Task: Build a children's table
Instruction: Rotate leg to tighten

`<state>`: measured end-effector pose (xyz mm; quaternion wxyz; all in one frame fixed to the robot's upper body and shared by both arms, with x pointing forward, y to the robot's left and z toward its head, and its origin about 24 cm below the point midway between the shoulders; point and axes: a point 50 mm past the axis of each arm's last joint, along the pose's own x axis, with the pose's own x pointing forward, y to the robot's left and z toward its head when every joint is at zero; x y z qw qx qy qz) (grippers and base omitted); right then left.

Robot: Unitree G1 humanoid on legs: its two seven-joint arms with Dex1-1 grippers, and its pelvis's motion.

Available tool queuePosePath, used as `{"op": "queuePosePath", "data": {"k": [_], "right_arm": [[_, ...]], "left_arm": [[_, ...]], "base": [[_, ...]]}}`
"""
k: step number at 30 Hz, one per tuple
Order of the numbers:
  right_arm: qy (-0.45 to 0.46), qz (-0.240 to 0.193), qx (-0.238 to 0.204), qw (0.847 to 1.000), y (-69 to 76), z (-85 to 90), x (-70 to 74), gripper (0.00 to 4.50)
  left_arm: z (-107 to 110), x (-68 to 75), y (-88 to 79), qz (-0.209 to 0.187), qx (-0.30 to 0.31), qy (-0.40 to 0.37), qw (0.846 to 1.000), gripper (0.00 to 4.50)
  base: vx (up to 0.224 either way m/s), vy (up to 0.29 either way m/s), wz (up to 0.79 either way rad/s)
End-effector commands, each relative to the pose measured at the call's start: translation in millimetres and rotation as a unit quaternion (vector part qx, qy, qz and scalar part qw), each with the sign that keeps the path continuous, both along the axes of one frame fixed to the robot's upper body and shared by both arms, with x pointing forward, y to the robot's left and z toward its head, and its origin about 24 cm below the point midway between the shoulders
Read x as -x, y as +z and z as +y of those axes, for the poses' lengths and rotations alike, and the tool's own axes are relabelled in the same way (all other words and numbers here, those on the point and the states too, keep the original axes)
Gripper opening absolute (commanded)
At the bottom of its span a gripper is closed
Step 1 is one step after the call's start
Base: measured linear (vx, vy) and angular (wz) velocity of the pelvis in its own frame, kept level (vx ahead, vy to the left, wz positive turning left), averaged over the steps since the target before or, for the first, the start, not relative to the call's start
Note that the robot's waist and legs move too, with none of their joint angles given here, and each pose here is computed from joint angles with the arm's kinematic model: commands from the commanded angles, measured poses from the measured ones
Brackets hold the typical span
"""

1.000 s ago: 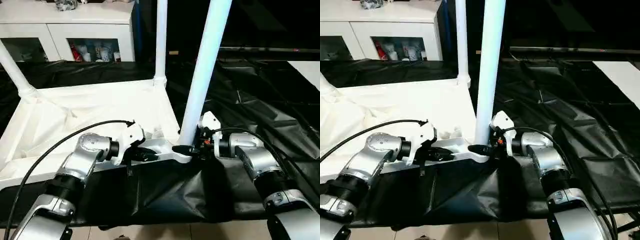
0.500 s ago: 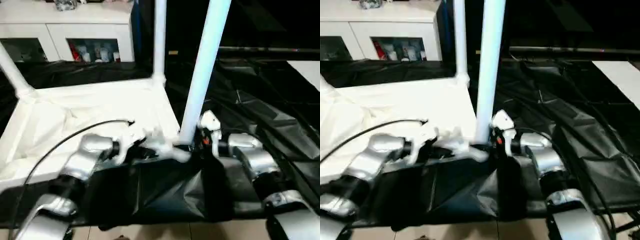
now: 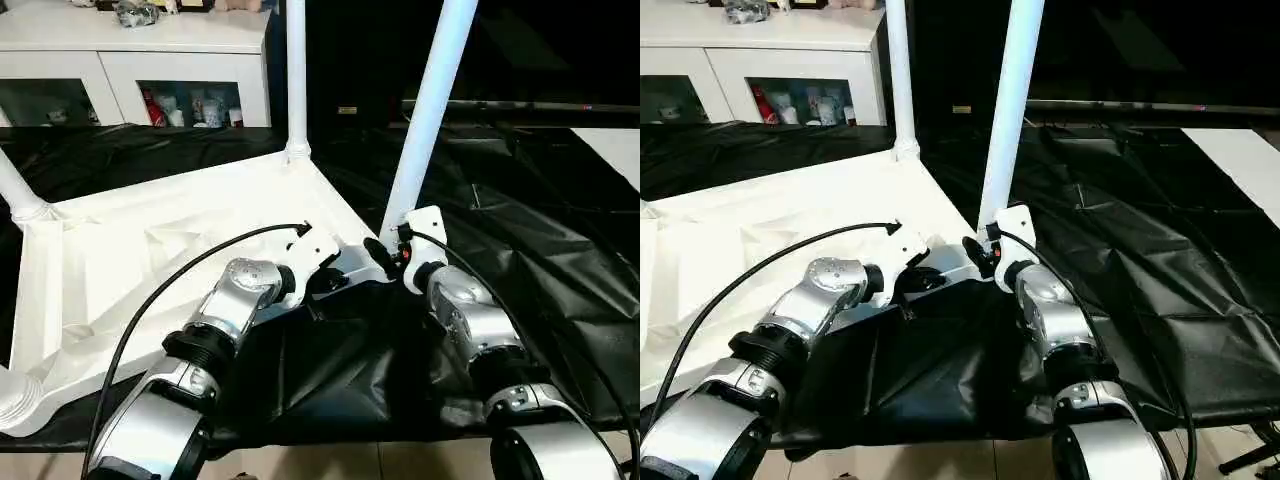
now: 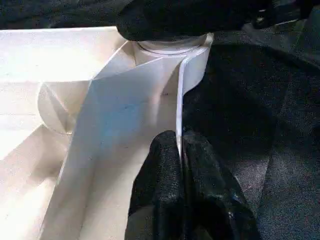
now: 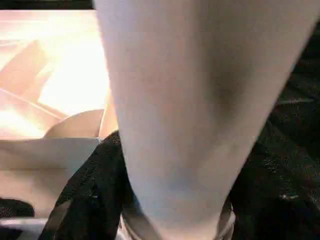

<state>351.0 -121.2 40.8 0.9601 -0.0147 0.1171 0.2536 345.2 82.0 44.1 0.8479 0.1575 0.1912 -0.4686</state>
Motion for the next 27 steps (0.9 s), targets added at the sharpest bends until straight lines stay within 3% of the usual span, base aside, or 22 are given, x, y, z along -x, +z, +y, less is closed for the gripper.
{"op": "queuePosePath", "data": {"k": [1,7,9,14,27], "right_arm": [[0.12,0.01,-0.017,0.993,-2.8,30.7,11.4,3.17],[0.204,0.001,-0.011,0.979,9.5,11.5,12.7,3.7],[0.259,0.007,0.003,0.966,13.3,-1.4,17.4,3.7],[0.314,0.016,0.01,0.949,19.5,-18.1,21.2,3.7],[0.358,0.024,0.003,0.934,21.3,-24.9,26.9,2.52]], "left_arm": [[1,-5.0,8.9,-0.022,0.024,0.022,0.999,0.0],[18,-0.7,11.9,-0.014,0.03,-0.018,0.999,0.0],[29,6.6,16.1,-0.005,0.043,-0.064,0.997,0.0],[44,21.2,20.1,0.019,0.052,-0.139,0.989,0.0],[56,33.9,22.6,0.043,0.066,-0.173,0.982,0.0]], "base": [[0.0,0.0,0.0],[0.0,0.0,0.0],[0.0,0.0,0.0],[0.0,0.0,0.0],[0.0,0.0,0.0]]}}
